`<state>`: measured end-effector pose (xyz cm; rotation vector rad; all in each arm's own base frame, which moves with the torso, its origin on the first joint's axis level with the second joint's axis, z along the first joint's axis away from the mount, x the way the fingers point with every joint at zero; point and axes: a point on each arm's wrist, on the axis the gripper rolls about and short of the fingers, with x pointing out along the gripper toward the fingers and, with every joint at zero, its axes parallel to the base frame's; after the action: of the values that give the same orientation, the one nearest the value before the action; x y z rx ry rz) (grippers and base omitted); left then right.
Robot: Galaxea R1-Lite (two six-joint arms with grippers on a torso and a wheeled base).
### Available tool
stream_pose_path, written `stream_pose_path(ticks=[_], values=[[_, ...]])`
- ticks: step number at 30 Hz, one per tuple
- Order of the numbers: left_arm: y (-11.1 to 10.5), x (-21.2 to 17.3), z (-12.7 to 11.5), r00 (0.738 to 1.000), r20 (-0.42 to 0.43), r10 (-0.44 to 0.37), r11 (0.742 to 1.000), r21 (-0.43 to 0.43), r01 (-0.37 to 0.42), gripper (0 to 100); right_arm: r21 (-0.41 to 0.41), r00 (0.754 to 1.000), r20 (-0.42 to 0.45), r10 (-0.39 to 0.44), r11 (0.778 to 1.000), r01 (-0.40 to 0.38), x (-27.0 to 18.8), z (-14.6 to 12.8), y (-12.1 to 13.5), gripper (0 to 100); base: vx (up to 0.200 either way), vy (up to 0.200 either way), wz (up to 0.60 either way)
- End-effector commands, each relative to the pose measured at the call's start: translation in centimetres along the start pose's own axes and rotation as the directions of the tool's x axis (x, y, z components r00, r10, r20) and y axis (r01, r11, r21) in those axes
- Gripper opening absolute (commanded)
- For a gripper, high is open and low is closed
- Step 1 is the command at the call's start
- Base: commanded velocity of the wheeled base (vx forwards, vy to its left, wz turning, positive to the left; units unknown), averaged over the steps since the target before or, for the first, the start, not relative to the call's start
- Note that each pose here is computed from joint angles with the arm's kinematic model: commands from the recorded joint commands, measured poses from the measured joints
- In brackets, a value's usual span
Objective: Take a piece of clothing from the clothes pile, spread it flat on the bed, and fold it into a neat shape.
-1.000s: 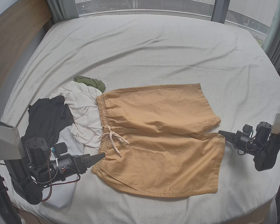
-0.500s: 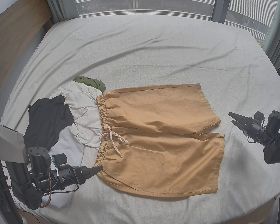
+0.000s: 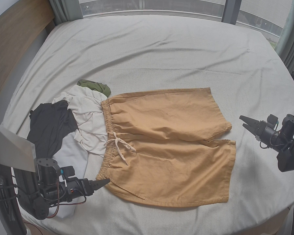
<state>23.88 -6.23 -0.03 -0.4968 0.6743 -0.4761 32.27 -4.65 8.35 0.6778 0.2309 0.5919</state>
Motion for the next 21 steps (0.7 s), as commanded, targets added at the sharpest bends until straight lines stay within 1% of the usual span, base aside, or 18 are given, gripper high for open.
stream_pose_path(ticks=[1, 8, 19, 20, 21], values=[[0.2, 0.7, 0.2, 1.000, 0.007, -0.003, 1.000, -0.013, 0.003, 100, -0.001, 1.000, 0.001, 0.001, 1.000, -0.001, 0.0, 0.0, 0.0, 100, 0.000, 0.000, 0.00], [0.4, 1.5, 0.2, 1.000, 0.012, 0.009, 1.000, -0.014, -0.009, 100, -0.001, 1.000, 0.001, 0.001, 1.000, -0.001, 0.0, 0.0, 0.0, 100, 0.000, 0.000, 0.00], [0.1, 2.0, 0.2, 1.000, 0.012, -0.006, 1.000, -0.001, 0.006, 100, 0.000, 1.000, -0.003, 0.004, 1.000, -0.004, 0.1, -0.1, 0.1, 100, 0.000, 0.000, 0.00], [0.1, 2.0, 0.2, 1.000, 0.012, -0.006, 1.000, -0.001, 0.006, 0, 0.000, 1.000, -0.003, 0.004, 1.000, -0.004, 0.1, -0.1, 0.1, 100, 0.000, 0.000, 0.00], [0.1, 2.0, 0.2, 1.000, 0.012, -0.006, 1.000, -0.001, 0.006, 0, 0.000, 1.000, -0.003, 0.004, 1.000, -0.004, 0.1, -0.1, 0.1, 100, 0.000, 0.000, 0.00]])
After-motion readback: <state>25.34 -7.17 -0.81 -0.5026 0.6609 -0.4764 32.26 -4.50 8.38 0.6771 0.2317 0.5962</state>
